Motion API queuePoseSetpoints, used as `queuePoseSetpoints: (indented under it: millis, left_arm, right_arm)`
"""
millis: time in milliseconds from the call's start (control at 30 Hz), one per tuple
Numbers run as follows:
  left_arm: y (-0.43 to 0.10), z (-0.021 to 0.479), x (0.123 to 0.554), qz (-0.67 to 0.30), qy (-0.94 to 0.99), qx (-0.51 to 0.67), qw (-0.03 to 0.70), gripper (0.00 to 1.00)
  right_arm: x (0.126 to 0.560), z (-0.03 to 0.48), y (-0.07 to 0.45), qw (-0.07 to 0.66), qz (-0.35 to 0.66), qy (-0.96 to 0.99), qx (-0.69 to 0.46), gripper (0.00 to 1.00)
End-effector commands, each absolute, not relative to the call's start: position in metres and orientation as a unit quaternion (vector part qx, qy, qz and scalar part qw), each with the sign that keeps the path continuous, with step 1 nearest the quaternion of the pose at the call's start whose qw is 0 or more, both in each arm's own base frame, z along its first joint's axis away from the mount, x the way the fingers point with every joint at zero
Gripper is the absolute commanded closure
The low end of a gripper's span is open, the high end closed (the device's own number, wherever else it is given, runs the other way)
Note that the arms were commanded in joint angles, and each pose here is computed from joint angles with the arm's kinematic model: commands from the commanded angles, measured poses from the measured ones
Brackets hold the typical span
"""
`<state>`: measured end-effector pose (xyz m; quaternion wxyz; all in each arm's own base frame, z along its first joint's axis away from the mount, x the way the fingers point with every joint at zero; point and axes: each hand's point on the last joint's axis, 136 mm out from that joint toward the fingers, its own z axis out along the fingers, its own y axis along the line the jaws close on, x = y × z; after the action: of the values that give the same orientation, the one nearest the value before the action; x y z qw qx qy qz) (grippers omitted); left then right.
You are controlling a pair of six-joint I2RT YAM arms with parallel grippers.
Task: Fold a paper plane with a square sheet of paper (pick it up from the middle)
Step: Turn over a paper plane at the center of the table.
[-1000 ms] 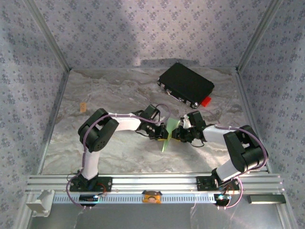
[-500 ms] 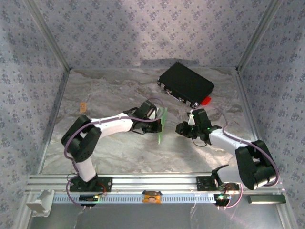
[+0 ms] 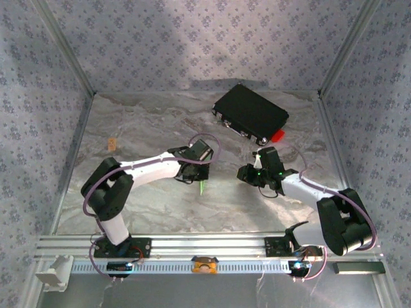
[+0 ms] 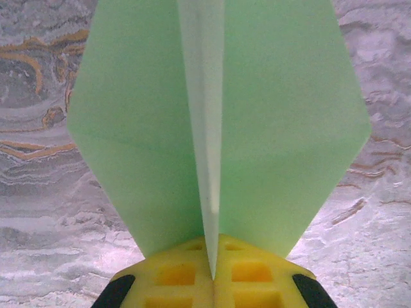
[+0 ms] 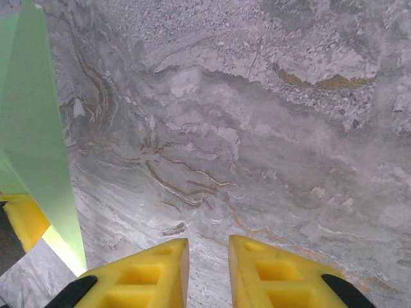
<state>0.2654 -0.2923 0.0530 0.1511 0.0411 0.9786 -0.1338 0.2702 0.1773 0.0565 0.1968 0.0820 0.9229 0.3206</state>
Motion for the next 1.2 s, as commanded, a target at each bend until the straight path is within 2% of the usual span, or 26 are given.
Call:
queuePoseSetpoints:
  millis: [0,1167]
  left_arm:
    - [-0.290,0.048,0.265,-0.112,0.983,0.032,0.140,0.99]
    - [-0.297,0.025,0.258,-0.099,0.990,0.040,0.093,0.86]
  right_arm:
    - [0.271,0.057,0.175,0.196,0.311,0.926,0.087,0.75]
    - [0.271,0.047,0.182,0.179,0.324,0.925,0.084,0.74]
